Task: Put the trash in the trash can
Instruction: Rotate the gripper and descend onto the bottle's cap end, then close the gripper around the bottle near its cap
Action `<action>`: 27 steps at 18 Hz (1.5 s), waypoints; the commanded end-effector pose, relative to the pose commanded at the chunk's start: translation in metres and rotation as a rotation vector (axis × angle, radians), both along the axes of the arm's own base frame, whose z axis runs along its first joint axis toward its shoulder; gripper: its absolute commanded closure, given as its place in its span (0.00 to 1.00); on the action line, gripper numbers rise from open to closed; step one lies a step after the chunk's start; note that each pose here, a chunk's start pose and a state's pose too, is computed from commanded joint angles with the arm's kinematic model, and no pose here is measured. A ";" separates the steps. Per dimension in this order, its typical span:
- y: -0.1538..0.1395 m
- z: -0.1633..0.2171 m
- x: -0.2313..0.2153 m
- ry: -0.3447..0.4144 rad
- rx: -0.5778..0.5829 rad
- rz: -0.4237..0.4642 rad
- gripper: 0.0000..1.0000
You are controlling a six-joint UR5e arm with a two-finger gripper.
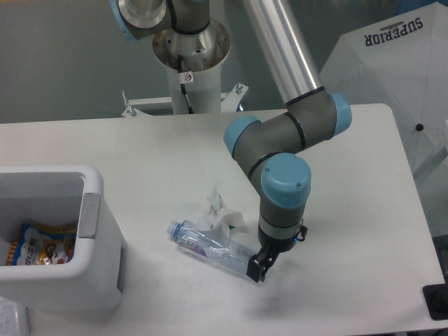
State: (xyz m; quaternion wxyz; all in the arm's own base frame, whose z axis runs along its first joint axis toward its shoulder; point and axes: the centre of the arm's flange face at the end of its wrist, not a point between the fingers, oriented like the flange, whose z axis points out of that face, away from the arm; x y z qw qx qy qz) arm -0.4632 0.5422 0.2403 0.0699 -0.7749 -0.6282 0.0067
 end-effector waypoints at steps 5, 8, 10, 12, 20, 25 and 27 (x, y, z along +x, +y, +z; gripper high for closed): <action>0.019 -0.019 0.012 -0.023 -0.002 -0.015 0.00; 0.024 -0.022 0.009 -0.017 -0.006 0.000 0.00; 0.021 -0.031 0.013 -0.030 -0.022 -0.006 0.00; 0.021 -0.035 0.013 -0.026 -0.034 -0.009 0.00; 0.031 -0.051 0.026 -0.035 -0.054 -0.027 0.00; 0.032 -0.062 0.027 -0.043 -0.068 -0.031 0.01; 0.032 -0.063 0.026 -0.044 -0.069 -0.031 0.04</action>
